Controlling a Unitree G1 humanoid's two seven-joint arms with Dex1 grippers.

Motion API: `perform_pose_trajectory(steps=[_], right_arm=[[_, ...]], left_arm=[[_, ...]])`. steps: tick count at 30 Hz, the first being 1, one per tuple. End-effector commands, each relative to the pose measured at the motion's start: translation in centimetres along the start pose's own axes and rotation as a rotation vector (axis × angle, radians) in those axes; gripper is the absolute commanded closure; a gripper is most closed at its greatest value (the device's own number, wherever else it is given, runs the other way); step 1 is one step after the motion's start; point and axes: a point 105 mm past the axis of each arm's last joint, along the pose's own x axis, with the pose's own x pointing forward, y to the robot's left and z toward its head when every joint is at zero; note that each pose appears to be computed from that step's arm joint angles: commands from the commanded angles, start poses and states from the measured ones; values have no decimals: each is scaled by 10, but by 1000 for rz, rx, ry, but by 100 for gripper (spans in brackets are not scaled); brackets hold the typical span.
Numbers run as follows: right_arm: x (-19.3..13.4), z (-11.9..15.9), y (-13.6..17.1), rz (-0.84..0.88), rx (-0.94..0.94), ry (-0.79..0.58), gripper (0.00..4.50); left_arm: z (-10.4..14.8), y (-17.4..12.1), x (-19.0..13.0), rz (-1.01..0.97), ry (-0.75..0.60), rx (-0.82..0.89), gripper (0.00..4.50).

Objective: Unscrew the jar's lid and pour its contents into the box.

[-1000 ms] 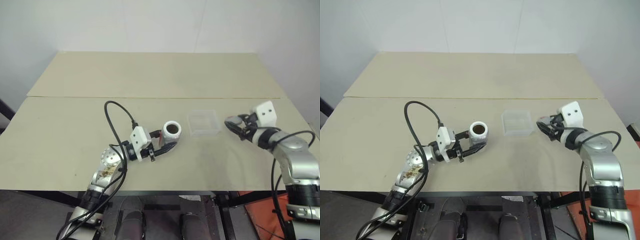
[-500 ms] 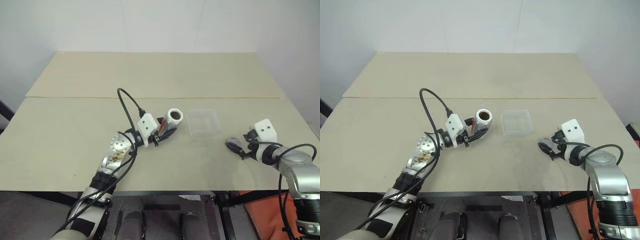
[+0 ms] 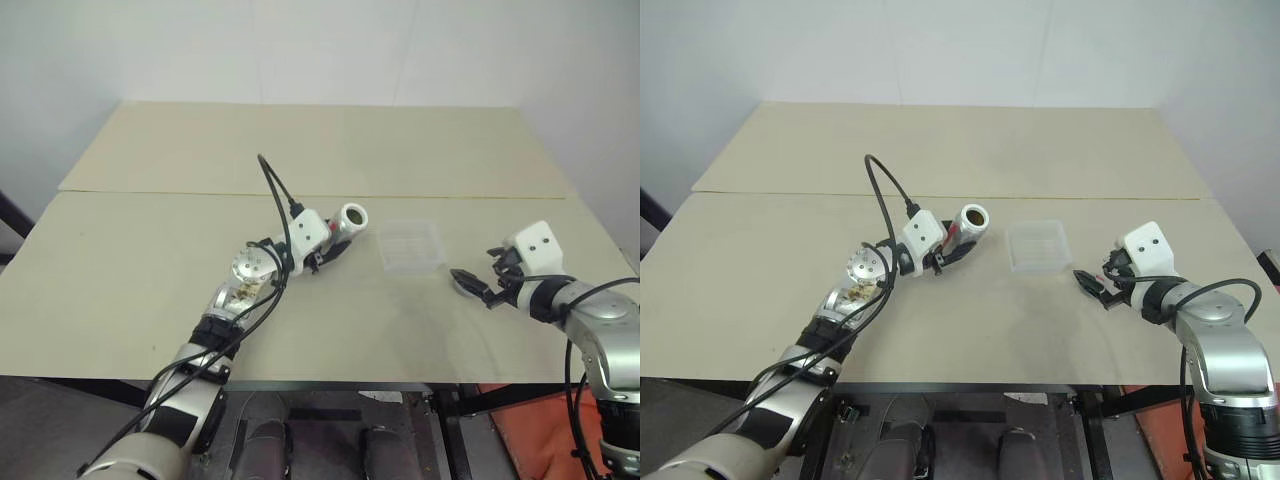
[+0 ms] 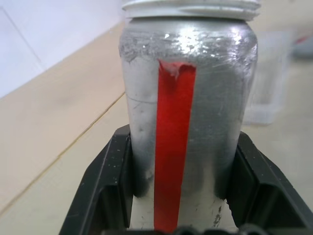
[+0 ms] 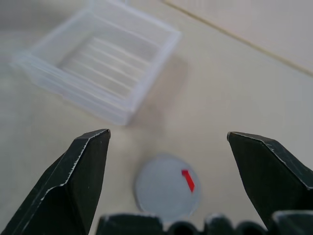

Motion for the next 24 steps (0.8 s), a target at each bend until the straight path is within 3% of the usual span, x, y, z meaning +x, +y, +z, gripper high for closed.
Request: perform_pose_trajectory(steps=[1,8,15,24], right_arm=[[-13,26,1,31,-101,-85,4],[-24,32,14,57,-137,-106,4],[-29,30,21,28,-116,-120,4],[-32,35,31,-3,-102,-157,4]], left_arm=[[13,18,11,37,-6,133,237],[26,28,28,-14,31,311,237],[48,19,53,-41,58,571,237],[75,0,84,42,39,1268,237]])
